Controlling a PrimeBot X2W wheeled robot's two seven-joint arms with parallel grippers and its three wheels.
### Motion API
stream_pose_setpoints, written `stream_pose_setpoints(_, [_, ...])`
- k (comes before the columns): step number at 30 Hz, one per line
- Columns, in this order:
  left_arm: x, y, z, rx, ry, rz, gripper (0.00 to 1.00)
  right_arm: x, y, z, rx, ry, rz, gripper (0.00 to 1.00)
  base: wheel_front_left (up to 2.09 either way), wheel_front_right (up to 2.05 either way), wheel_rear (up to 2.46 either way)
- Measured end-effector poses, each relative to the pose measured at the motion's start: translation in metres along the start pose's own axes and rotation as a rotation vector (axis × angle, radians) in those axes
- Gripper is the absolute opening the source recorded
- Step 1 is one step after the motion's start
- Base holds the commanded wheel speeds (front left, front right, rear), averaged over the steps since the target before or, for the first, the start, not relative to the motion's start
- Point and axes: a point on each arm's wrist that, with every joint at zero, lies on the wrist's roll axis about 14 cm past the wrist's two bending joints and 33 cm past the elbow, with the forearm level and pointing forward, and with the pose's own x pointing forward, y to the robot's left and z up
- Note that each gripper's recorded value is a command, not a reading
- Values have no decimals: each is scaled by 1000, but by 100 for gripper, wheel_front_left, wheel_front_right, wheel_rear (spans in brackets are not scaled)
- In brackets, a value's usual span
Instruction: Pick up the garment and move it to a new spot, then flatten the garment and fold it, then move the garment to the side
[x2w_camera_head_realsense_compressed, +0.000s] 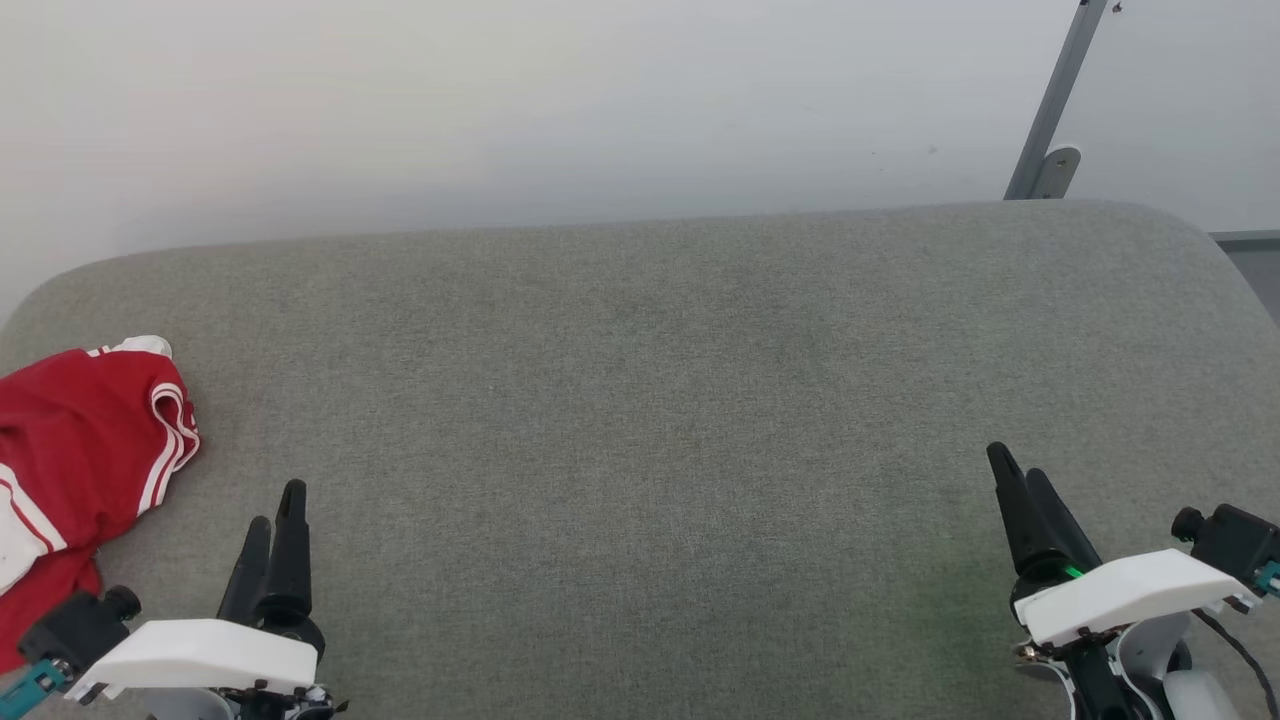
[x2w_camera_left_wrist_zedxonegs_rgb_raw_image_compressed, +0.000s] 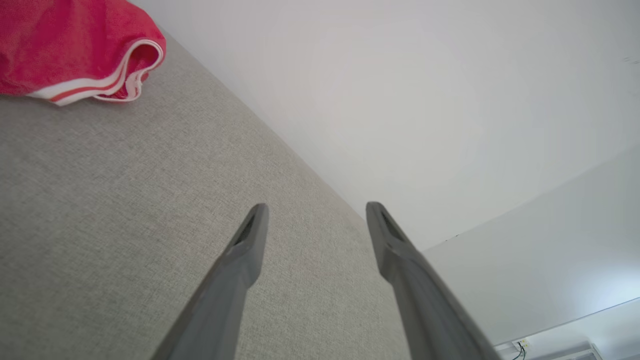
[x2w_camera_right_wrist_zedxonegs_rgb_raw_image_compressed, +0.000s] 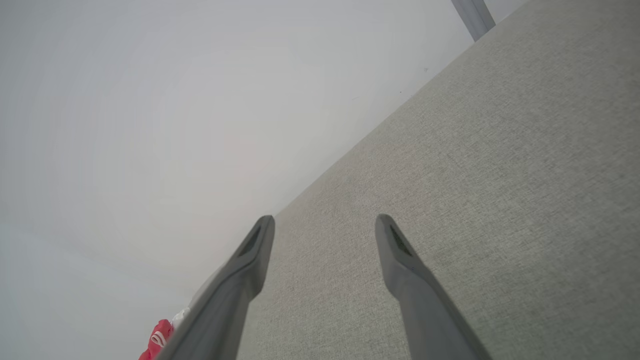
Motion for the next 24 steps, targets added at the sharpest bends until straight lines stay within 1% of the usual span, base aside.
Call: stream_pose_setpoints(24, [-4, -8, 12, 243, -63, -59, 100, 1, 8, 9, -235, -26, 26, 100, 0, 0, 0])
